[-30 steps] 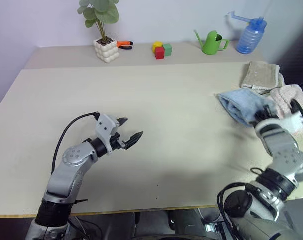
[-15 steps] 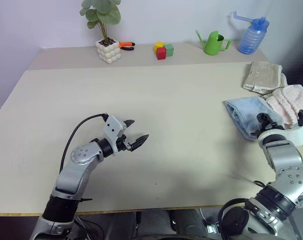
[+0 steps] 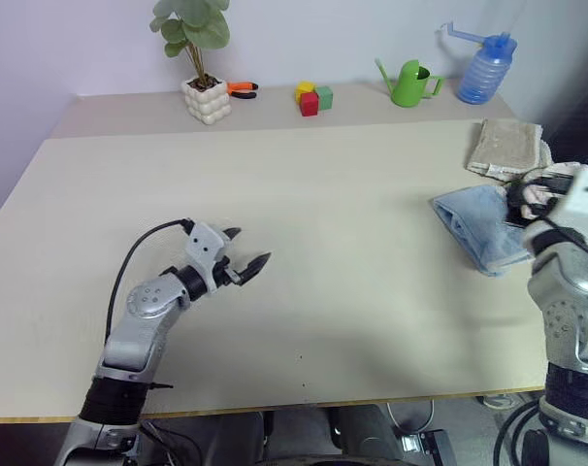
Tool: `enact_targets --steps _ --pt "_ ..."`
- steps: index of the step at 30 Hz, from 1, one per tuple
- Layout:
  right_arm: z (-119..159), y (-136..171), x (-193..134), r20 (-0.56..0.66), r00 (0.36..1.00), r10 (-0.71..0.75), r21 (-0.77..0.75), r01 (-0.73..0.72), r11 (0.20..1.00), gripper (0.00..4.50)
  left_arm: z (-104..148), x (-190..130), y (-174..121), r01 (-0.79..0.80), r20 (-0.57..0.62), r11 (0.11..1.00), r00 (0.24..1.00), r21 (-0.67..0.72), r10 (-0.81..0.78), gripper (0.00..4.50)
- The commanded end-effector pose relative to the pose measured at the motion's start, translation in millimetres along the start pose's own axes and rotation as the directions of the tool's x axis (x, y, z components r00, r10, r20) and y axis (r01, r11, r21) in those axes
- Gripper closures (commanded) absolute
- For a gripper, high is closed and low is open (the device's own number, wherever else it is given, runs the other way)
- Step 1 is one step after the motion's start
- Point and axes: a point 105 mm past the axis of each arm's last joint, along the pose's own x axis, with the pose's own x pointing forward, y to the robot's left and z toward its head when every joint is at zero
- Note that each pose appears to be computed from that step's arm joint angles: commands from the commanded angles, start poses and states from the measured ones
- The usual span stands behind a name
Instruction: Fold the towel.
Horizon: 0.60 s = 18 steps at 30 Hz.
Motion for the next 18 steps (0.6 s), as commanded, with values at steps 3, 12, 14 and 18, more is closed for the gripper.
enact_targets --steps 3,12,14,18 --pt "2.3 75.8 -9.5 0.025 0.882 0.471 -0.128 -0.465 0.876 0.51 12.1 -13.7 24.8 -0.11 0.043 0.992 0.993 0.054 0.108 0.29" --pt "-20.6 109.7 -14.0 -0.048 0.717 0.695 -0.123 -0.695 0.709 0.51 9.9 -45.4 30.4 -0.148 0.023 0.986 0.989 0.073 0.147 0.29" --pt "-19.4 113.8 -15.0 -0.047 0.696 0.717 -0.115 -0.717 0.688 0.51 9.2 -48.8 29.5 -0.152 0.017 0.986 0.988 0.074 0.151 0.29" --pt "-17.1 123.2 -10.1 -0.045 0.671 0.74 -0.121 -0.739 0.663 0.51 8.1 -51.0 26.1 -0.171 0.015 0.983 0.985 0.072 0.17 0.29"
